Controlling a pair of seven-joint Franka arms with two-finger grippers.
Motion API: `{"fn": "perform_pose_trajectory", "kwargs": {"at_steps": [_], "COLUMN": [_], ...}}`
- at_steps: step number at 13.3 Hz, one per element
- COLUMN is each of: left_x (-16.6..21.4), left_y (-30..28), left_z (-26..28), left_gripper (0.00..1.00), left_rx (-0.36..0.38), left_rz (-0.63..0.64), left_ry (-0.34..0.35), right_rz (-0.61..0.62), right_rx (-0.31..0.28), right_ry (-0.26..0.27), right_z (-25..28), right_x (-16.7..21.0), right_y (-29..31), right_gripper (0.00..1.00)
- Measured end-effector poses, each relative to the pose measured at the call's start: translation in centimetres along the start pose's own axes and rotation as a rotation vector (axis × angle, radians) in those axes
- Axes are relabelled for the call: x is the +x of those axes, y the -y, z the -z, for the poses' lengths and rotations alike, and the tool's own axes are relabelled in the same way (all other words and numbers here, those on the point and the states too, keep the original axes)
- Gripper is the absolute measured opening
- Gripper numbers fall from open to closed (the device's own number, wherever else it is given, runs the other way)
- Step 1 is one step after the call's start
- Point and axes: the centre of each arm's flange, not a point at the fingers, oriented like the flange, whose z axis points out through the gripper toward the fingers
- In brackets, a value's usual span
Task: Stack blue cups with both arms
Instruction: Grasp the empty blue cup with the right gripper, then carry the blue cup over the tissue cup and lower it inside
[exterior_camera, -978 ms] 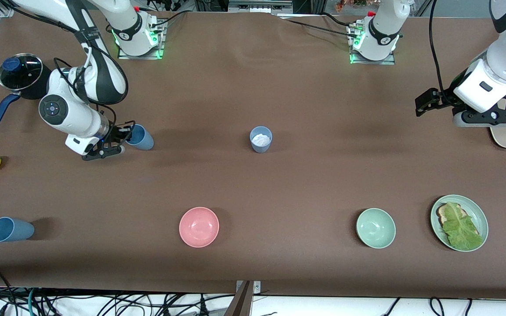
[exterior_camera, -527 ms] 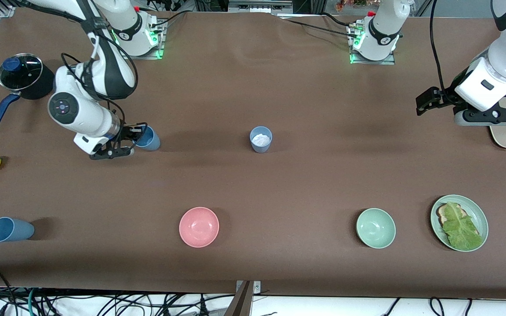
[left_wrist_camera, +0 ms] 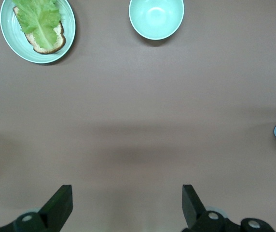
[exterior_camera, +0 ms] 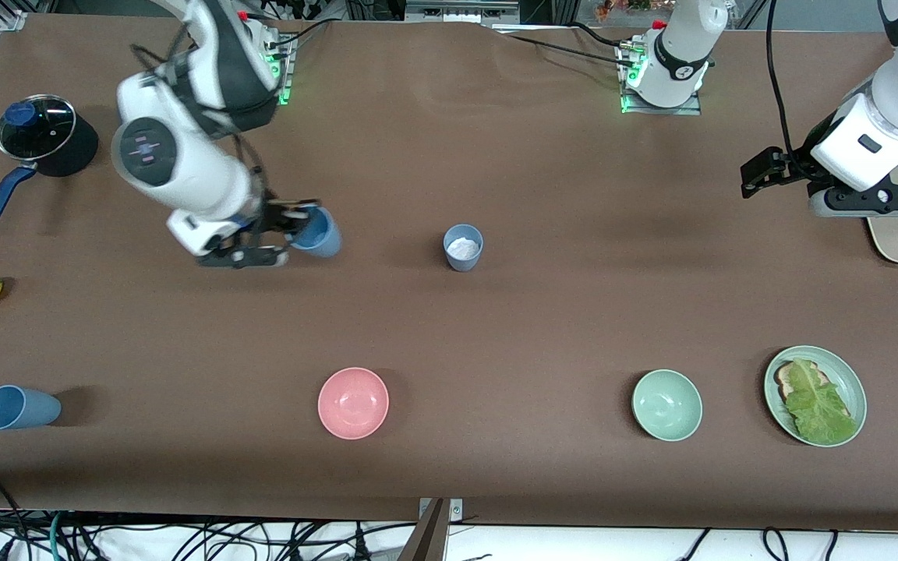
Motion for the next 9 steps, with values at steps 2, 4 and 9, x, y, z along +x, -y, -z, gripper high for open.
{"fn": "perform_pose_trajectory", "kwargs": {"at_steps": [2,4,9], "left_x": [0.0,0.0,-0.2], "left_y": [0.0,0.0,0.2], "left_z": [0.1,0.1,1.5], "left_gripper": [1.00,1.00,1.00], "left_rx": [0.000,0.000,-0.002], "left_rz": [0.000,0.000,0.003], "left_ry": [-0.001,-0.001,-0.013], "right_rz": [-0.068,-0.129,-0.228], "right_rx": [-0.017,-0.025,-0.012], "right_ry": [0.014,0.020,0.004], "right_z": [-0.3,-0.5,-1.3], "right_x": [-1.7,-2.2,-2.2], "right_y": [6.7,12.0,18.9], "right_gripper": [0.04,0.04,0.04]}}
